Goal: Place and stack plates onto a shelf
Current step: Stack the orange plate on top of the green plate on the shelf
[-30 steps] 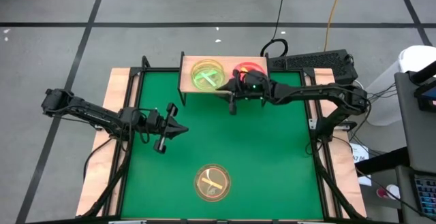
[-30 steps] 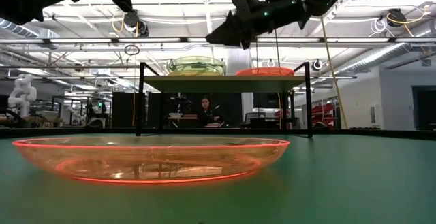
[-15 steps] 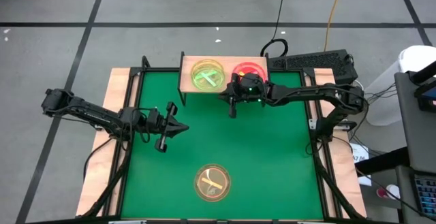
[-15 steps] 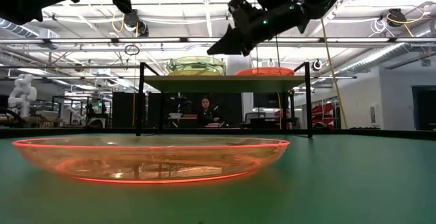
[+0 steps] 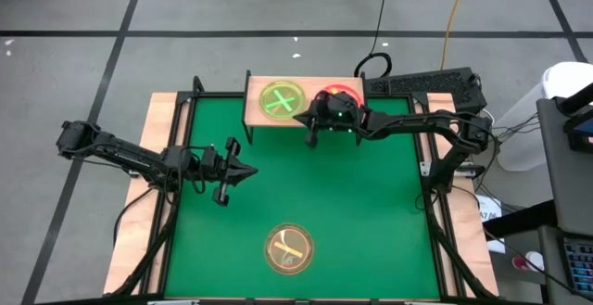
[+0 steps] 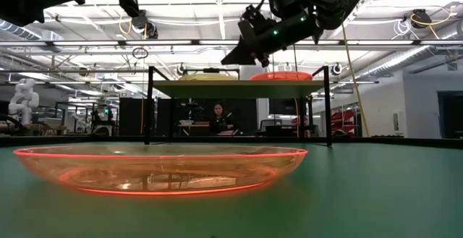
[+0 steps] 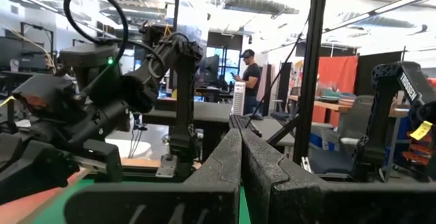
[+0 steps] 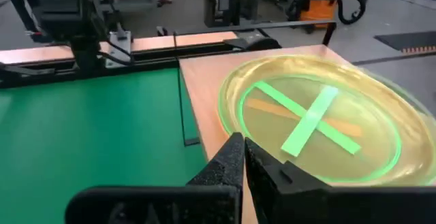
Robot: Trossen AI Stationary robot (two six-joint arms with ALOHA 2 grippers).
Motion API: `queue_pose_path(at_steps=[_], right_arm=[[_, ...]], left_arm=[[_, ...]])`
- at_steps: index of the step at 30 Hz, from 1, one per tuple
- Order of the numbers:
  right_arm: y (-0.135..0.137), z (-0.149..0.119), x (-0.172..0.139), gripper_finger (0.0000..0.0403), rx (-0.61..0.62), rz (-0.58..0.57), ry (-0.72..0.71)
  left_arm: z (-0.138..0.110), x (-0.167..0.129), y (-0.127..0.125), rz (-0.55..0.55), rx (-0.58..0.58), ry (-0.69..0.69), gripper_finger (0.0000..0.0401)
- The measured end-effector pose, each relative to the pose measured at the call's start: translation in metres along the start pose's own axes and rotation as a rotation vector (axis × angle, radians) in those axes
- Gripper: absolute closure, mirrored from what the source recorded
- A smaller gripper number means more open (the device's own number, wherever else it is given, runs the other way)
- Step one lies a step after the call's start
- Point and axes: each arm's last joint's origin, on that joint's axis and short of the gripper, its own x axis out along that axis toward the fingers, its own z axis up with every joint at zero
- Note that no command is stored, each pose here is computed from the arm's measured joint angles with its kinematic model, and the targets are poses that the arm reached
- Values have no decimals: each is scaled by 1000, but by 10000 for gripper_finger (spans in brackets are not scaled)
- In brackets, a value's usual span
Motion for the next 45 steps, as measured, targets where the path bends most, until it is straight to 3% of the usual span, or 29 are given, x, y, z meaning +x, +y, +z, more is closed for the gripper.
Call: queue_pose_path(at_steps=[3, 6, 9, 11, 19, 23, 26, 29, 35, 39, 45], right_arm=[[4, 1, -1, 403, 6, 28, -8], [17, 5, -3, 403, 15, 152, -21], [39, 7, -8, 403, 18, 275, -1], [56, 8, -13, 403, 2, 275, 19], [128, 12, -59, 403, -232, 153, 75], [145, 12, -102, 403, -256, 226, 37], [139, 5, -140, 403, -209, 270, -21], [125, -8, -174, 403, -124, 297, -87], [97, -49, -227, 403, 8, 369, -279], [86, -81, -240, 403, 3, 381, -410], [77, -112, -247, 403, 64, 388, -595]], left_arm=[[0, 0, 0, 0, -6, 0, 397], [0, 0, 0, 0, -65, 0, 397], [-2, 0, -4, -19, -311, 9, 397], [-6, 1, -9, -65, -371, 44, 397], [-4, 21, -35, -168, -177, 99, 397], [-8, 39, -38, 8, -134, 303, 397], [-12, 51, -37, 167, -112, 477, 397], [-12, 65, -39, 209, -110, 555, 397], [-18, 80, -48, 145, -77, 597, 397], [-34, 77, -55, 31, -53, 719, 397], [-61, 71, -66, 30, -71, 867, 397]])
